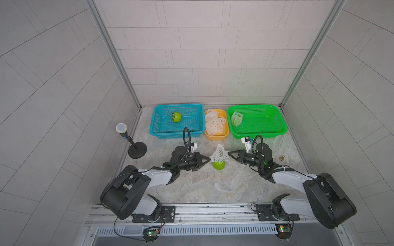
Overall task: Sleeve custard apples in foam nets
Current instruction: Put on the foam net on the custard apple.
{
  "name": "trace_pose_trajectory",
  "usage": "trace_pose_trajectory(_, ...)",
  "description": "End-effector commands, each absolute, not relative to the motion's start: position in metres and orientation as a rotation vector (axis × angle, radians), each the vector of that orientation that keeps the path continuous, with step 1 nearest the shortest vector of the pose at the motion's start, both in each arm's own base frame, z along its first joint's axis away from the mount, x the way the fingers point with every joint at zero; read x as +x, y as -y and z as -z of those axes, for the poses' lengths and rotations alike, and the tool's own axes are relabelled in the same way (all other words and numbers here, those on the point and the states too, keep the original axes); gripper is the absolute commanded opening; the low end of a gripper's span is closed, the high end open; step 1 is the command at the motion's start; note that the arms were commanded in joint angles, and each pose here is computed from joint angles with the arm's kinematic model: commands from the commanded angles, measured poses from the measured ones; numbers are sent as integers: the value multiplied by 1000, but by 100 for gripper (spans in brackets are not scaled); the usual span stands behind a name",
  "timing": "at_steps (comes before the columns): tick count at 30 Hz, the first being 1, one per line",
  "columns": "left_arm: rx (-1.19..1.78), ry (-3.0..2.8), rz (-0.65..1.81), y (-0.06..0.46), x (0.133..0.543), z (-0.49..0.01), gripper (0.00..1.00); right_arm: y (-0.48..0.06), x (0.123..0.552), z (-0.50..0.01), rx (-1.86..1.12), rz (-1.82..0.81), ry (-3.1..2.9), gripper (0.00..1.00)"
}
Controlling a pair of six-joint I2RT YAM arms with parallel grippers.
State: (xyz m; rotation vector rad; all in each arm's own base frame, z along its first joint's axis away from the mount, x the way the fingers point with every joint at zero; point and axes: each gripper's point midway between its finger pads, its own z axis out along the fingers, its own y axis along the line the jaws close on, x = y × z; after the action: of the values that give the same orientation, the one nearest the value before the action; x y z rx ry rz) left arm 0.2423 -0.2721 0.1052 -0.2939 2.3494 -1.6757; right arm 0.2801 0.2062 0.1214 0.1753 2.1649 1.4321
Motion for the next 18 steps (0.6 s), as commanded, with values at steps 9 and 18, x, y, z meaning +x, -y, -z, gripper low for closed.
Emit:
trace_pose_trajectory(9,-267,-2311,1732,278,248,-109,0,-214,276,-105,148,-1449,-2187,0)
trace_pose_trajectory(18,-276,-2375,1756,281,242,-93,0,-219,272,-97,145,-1494,-2199,0)
